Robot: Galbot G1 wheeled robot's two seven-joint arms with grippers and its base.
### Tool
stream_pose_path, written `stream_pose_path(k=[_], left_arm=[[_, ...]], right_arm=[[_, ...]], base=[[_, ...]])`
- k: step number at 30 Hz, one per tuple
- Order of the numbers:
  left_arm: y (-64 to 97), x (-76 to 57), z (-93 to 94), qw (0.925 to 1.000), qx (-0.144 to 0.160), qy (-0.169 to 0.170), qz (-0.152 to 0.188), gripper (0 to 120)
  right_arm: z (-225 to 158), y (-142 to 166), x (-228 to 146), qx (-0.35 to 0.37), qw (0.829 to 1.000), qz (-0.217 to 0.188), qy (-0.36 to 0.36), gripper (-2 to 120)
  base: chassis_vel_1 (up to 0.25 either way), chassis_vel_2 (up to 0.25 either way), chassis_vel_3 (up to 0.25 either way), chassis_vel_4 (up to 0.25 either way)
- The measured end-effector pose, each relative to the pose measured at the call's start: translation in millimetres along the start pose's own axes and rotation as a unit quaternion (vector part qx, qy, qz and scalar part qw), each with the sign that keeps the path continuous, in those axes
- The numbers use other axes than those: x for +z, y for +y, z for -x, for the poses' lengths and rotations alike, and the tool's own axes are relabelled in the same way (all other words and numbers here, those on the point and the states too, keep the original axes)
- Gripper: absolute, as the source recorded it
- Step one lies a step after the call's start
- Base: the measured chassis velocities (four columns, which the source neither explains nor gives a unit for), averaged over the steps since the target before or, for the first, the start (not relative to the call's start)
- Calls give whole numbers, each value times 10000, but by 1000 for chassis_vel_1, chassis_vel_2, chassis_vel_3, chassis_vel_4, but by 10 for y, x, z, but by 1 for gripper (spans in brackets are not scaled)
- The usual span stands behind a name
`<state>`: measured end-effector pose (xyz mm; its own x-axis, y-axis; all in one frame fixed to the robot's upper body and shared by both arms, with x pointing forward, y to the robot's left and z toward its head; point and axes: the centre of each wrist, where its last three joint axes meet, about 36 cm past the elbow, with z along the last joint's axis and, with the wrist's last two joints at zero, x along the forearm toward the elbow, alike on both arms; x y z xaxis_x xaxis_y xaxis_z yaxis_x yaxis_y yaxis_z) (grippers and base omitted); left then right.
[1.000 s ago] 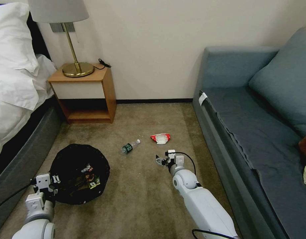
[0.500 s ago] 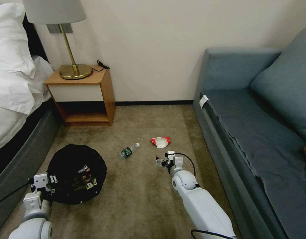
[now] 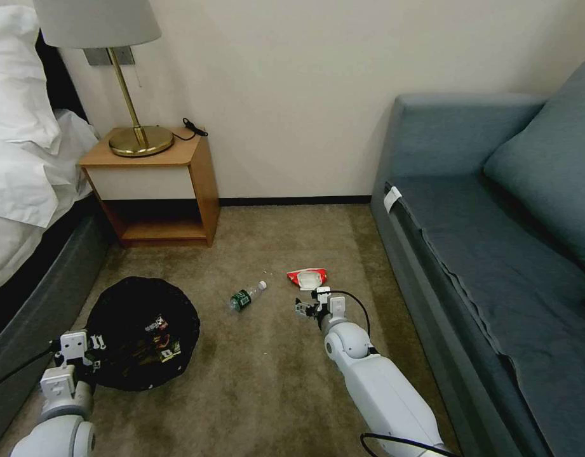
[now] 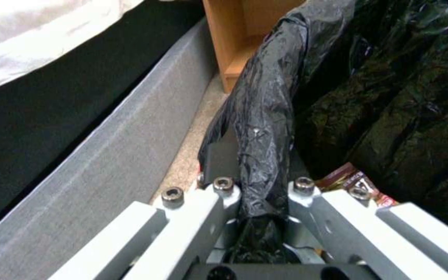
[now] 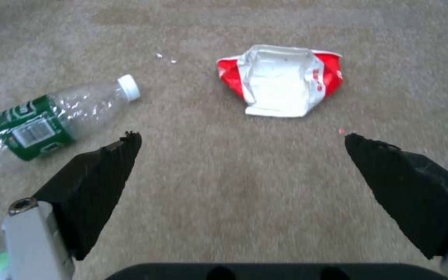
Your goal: Pick up the trash bin, then pick up the garbage on the floor and place it into the trash bin.
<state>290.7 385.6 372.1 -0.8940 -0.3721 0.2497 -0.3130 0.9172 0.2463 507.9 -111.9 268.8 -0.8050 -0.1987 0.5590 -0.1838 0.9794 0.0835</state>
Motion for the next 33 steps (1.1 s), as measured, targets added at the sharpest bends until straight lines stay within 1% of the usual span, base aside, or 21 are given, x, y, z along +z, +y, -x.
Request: stream_pose_path(k=[20, 33], left_arm=[[-23, -29, 22, 10000, 20, -34, -28, 4], [-89, -45, -9, 9999, 58, -48, -96, 4]], right_arm=[[39, -4, -23, -7, 10000, -85, 25, 100], [33, -7, 1, -22, 9999, -127, 63, 100]], base=[[-80, 72, 74, -77], [-97, 98, 94, -97]])
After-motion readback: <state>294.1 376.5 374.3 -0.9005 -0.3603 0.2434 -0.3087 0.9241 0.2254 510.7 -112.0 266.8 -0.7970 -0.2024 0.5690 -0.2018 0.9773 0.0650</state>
